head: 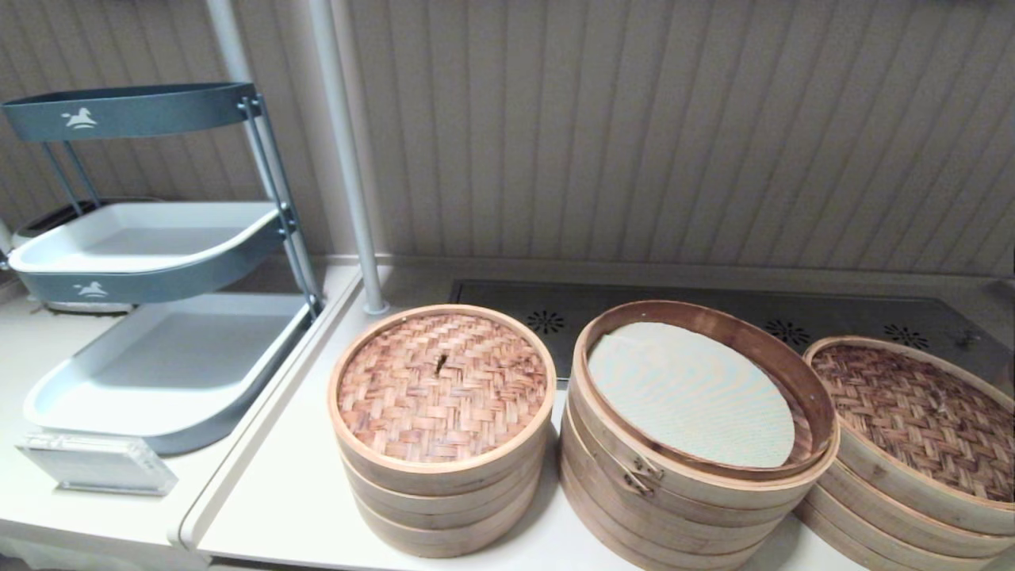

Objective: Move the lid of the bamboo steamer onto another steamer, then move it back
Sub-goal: Pick up the steamer

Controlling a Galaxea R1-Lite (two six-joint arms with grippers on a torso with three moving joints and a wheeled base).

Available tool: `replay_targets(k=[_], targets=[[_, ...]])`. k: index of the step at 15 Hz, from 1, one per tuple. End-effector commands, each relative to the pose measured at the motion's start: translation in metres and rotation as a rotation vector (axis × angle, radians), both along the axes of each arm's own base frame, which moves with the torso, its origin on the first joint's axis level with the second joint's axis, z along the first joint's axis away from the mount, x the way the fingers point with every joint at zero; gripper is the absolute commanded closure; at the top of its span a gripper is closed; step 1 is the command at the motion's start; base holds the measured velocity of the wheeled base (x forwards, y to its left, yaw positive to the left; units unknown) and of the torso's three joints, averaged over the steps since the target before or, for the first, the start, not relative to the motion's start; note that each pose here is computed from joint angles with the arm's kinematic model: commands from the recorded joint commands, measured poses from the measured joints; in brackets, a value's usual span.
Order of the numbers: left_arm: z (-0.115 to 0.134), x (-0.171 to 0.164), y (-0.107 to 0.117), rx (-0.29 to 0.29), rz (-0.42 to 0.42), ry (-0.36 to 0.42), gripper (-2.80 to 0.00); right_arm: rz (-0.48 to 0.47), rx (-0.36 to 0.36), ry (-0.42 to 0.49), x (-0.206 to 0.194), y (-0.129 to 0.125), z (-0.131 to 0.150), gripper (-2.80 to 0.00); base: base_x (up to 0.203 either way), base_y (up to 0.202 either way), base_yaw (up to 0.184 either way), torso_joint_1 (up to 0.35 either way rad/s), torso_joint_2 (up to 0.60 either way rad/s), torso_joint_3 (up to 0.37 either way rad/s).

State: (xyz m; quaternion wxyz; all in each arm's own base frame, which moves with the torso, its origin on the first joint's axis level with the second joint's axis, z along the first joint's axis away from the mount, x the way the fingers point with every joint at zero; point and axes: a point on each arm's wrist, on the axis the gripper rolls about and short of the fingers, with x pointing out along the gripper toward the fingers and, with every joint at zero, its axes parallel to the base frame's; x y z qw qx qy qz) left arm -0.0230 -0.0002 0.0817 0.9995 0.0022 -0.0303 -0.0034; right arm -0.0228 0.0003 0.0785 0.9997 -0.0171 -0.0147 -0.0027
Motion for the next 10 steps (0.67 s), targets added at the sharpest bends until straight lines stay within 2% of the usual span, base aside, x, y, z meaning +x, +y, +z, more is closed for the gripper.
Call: replay_targets(k=[1, 10], targets=[[-0.0068, 0.0018, 0.0, 0.0, 0.002, 0.022, 0.0, -0.001, 0.012, 0.028, 0.0021, -0.0001, -0.0068, 0.0, 0.0, 0.0, 0.0, 0.0, 0.0, 0.0], [-0.0068, 0.0018, 0.0, 0.0, 0.001, 0.022, 0.0, -0.006, 0.019, 0.029, 0.0022, -0.0001, -0.0068, 0.0, 0.0, 0.0, 0.0, 0.0, 0.0, 0.0]])
